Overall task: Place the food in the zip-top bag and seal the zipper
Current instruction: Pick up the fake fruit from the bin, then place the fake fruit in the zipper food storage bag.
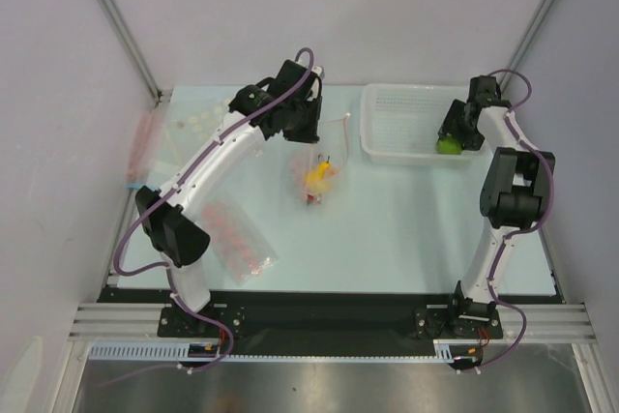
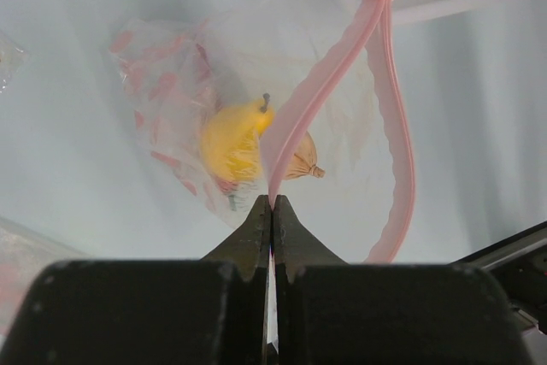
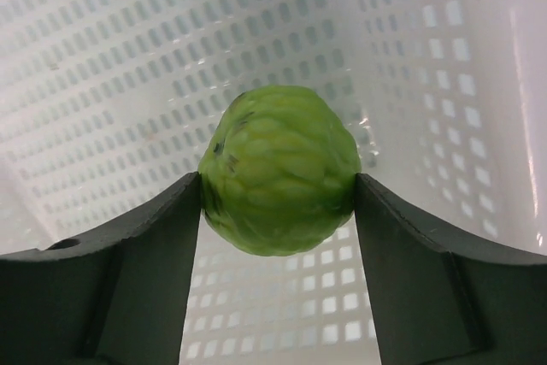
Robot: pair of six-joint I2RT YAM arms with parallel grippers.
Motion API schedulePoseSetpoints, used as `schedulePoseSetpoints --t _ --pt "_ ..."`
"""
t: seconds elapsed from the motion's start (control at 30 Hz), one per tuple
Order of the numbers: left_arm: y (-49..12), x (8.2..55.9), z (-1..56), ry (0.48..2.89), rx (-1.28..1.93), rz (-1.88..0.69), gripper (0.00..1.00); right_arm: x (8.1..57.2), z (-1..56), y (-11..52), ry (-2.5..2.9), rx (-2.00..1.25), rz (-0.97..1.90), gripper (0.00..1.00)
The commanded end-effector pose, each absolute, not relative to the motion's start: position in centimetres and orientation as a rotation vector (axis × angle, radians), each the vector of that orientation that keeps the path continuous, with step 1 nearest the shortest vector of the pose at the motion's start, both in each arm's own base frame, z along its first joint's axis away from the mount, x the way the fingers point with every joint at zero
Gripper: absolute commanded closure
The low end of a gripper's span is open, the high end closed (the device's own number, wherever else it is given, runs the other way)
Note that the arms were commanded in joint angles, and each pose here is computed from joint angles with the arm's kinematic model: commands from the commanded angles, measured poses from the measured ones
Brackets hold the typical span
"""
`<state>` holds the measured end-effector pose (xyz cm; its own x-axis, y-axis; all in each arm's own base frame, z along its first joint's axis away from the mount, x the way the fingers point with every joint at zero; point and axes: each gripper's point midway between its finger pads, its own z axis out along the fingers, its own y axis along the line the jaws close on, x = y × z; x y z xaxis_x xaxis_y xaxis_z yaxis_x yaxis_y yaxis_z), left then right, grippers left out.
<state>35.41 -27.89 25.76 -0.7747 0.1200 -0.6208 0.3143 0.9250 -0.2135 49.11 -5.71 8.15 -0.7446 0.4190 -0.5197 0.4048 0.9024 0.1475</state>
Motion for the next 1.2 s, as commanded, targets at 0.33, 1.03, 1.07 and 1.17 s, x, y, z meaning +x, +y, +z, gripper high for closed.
schedulePoseSetpoints --t 0.33,1.03,1.07,1.17 --pt "-30.1 35.9 27.9 2.395 0.321 -0.528 1.00 43.3 29.6 12.6 2.111 0.098 0.578 0.65" --pt "-31.8 31.8 31.7 2.399 0.296 -0.795 1.00 30.7 30.5 26.2 2.012 -0.220 0.892 0.68" --pt "-31.8 31.6 32.0 2.389 0.291 -0.807 1.00 30.7 29.9 26.1 2.030 -0.213 0.872 0.67" --pt "-31.8 31.0 32.0 2.391 0.269 -0.846 1.00 31.1 28.1 25.3 2.075 -0.177 0.789 0.66"
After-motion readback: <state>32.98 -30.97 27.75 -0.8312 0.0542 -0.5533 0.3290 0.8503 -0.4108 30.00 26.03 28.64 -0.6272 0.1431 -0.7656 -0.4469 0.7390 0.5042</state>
